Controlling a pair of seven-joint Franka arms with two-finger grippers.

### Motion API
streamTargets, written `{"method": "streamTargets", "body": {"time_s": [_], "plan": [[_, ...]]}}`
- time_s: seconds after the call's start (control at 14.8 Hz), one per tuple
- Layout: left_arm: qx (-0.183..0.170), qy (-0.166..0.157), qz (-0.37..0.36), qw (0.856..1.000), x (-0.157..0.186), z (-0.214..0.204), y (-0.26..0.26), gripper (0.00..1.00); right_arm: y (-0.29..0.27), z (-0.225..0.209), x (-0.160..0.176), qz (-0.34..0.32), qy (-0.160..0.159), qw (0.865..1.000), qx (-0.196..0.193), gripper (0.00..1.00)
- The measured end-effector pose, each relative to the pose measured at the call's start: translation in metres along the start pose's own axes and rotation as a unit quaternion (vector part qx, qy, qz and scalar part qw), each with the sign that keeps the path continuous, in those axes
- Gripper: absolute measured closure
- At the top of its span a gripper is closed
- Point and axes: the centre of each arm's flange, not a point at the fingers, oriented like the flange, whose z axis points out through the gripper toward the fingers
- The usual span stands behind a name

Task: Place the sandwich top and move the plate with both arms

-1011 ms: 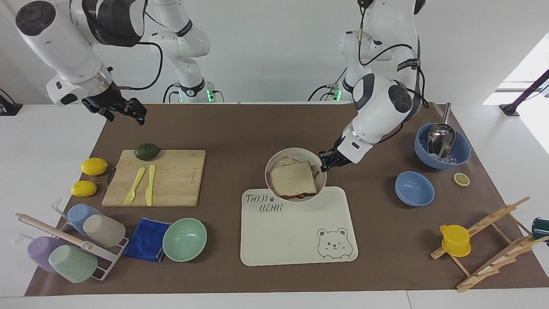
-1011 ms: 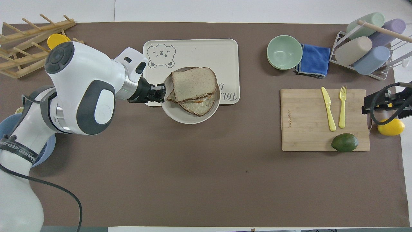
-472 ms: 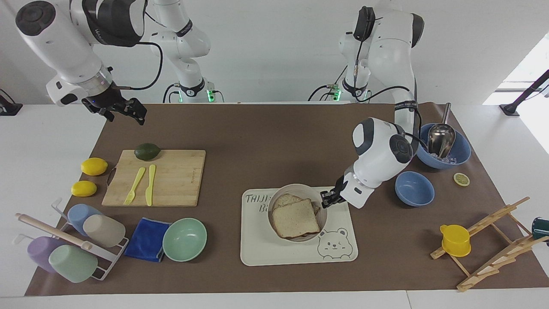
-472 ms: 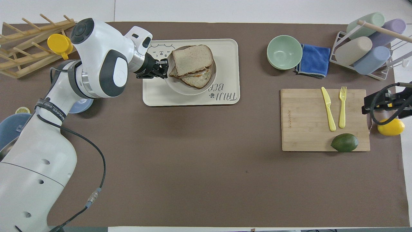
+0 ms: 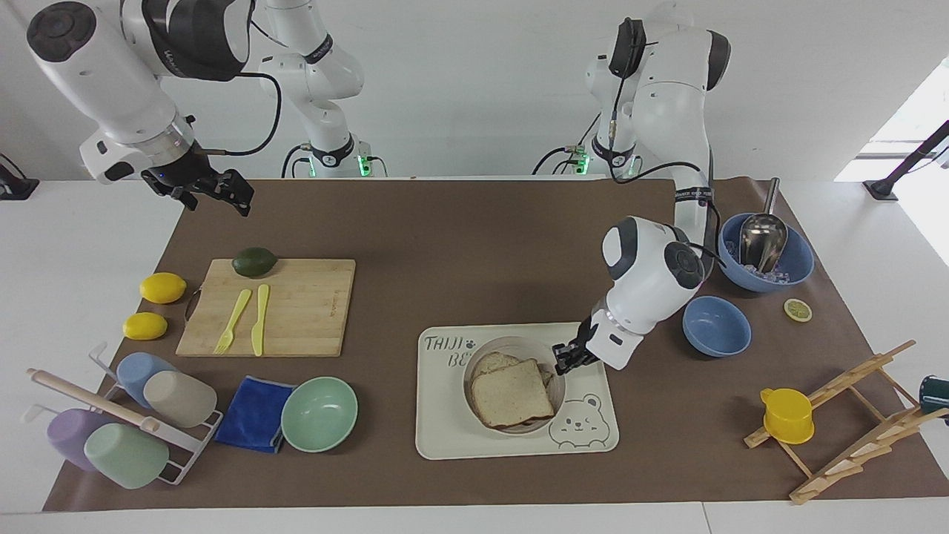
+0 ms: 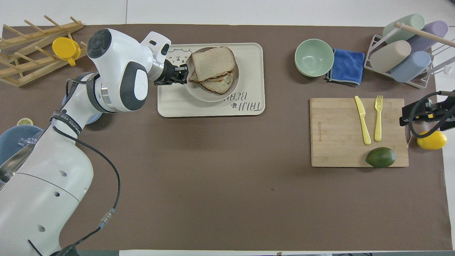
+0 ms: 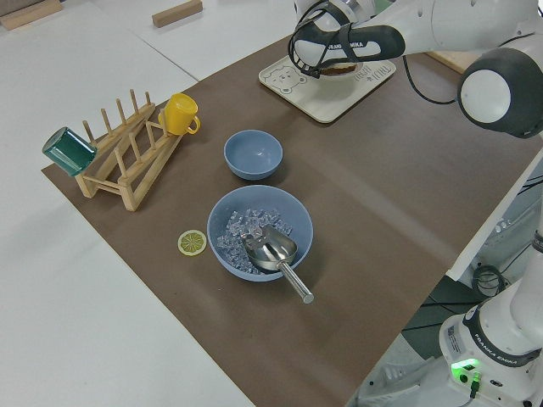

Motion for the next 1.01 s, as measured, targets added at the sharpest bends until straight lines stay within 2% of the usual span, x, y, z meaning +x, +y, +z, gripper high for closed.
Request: {"method": "streamTargets", "body": {"time_s": [0.27, 0.34, 0.61, 0.88, 0.94, 1.01], "plan": [[0.002, 0.002, 0.008, 1.0, -0.004, 0.008, -0.001, 0.96, 0.0, 0.0, 0.0, 0.0, 0.0, 1.0, 0.0, 0.0], [0.002, 0.003, 0.013, 1.0, -0.004, 0.008, -0.001, 0.91, 0.0, 0.0, 0.0, 0.0, 0.0, 1.0, 0.0, 0.0], [0.003, 0.008, 0.023, 1.0, -0.001, 0.002, -0.004, 0.5, 0.0, 0.0, 0.0, 0.0, 0.0, 1.0, 0.0, 0.0], [0.024, 0.022, 0.045, 0.998, 0.004, -0.007, -0.007, 0.05, 0.0, 0.0, 0.0, 0.0, 0.0, 1.0, 0.0, 0.0], [0.026, 0.027, 0.046, 0.998, 0.006, -0.013, -0.007, 0.0, 0.0, 0.0, 0.0, 0.0, 0.0, 1.0, 0.0, 0.0], [0.027, 0.035, 0.045, 0.998, 0.009, -0.021, -0.01, 0.0, 0.0, 0.0, 0.0, 0.0, 0.0, 1.0, 0.0, 0.0]]}}
